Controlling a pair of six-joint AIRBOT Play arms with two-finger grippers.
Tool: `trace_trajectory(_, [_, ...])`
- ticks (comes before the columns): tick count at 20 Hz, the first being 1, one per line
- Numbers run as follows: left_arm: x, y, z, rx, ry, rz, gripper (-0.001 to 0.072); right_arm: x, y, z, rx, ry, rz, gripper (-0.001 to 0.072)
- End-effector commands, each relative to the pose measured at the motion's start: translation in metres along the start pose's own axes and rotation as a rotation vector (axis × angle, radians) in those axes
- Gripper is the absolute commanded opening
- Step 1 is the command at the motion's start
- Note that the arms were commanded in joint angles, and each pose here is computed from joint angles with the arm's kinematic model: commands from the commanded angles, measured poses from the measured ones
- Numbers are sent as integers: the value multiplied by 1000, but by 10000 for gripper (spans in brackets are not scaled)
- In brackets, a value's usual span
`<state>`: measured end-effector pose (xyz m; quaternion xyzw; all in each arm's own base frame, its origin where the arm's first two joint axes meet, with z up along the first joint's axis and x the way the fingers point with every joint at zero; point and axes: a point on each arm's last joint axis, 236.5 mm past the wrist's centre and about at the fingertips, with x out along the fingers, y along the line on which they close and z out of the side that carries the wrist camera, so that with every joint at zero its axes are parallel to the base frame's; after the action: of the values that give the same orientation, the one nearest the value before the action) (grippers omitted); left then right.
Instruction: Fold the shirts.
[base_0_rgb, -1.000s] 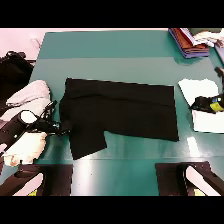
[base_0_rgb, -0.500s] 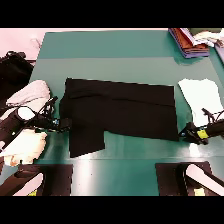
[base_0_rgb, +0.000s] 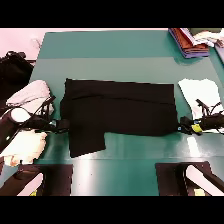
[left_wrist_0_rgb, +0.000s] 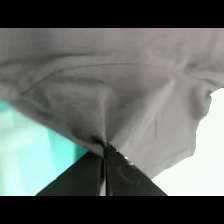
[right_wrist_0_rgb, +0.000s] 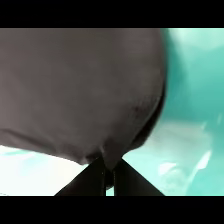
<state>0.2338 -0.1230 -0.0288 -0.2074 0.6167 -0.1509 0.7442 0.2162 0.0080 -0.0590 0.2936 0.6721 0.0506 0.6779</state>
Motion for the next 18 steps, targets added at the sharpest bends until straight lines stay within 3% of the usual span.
trace_trajectory(1, [-34,1,-31,40,14,58,18,-28,15,-9,-123,-17,-81,21])
trace_trajectory(4, [-61,-8,-77,99,84,50,19,-59,8,-30,-165,-36,-196,21])
trace_trajectory(8, [-68,-13,-77,104,36,41,18,-92,1,-40,-178,-116,-299,21])
trace_trajectory(18, [-70,-17,80,195,-192,122,21,-91,39,71,-283,-120,-280,21])
